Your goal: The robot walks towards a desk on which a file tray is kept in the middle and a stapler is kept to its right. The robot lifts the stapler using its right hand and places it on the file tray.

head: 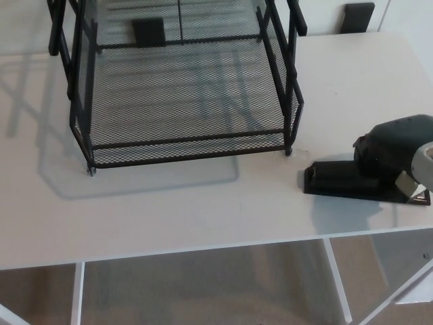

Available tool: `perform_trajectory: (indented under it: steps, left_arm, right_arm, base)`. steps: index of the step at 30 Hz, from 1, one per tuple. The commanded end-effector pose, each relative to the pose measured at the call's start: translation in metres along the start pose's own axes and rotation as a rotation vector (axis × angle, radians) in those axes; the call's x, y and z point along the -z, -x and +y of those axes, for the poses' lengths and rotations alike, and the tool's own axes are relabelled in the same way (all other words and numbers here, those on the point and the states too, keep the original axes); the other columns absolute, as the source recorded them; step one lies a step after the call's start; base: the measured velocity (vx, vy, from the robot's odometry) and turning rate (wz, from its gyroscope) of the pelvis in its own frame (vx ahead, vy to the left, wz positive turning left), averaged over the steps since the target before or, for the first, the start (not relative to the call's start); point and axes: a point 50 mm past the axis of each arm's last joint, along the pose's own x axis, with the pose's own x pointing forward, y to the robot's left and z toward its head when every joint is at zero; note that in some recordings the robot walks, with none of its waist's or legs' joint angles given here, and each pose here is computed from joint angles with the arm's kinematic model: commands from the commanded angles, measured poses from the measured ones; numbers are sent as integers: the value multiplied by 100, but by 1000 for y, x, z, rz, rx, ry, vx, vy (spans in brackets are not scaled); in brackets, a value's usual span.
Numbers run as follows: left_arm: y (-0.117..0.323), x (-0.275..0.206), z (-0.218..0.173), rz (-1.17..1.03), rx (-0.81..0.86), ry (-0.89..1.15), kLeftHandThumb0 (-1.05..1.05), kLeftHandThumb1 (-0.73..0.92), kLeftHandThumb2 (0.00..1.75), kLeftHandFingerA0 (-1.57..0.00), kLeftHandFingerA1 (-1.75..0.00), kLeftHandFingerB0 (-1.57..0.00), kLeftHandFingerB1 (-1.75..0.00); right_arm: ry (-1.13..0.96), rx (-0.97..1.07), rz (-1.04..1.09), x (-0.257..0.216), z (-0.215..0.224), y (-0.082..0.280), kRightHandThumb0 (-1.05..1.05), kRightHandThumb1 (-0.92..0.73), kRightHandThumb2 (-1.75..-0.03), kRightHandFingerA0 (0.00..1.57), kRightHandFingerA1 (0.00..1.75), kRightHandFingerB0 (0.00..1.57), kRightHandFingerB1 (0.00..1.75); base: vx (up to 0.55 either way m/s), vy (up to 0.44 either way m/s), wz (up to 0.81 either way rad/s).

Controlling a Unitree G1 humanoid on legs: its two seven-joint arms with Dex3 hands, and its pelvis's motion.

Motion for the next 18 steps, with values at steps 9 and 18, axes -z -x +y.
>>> perform_trajectory:
  steps: [9,18]
  left_arm:
    - [4,3,7,3,16,-178,-54,69,61,-62,-47,-44,-38]
    - [5,4,9,12,15,-214,-56,69,63,-64,-47,-42,-38]
  right_arm:
    - [108,513,-130,4,22,21,-14,-58,-68,95,166,82,120]
    - [-385,572,143,25,8,26,-17,-70,-75,80,175,57,165]
  base:
    - [0,0,0]
    - [0,0,0]
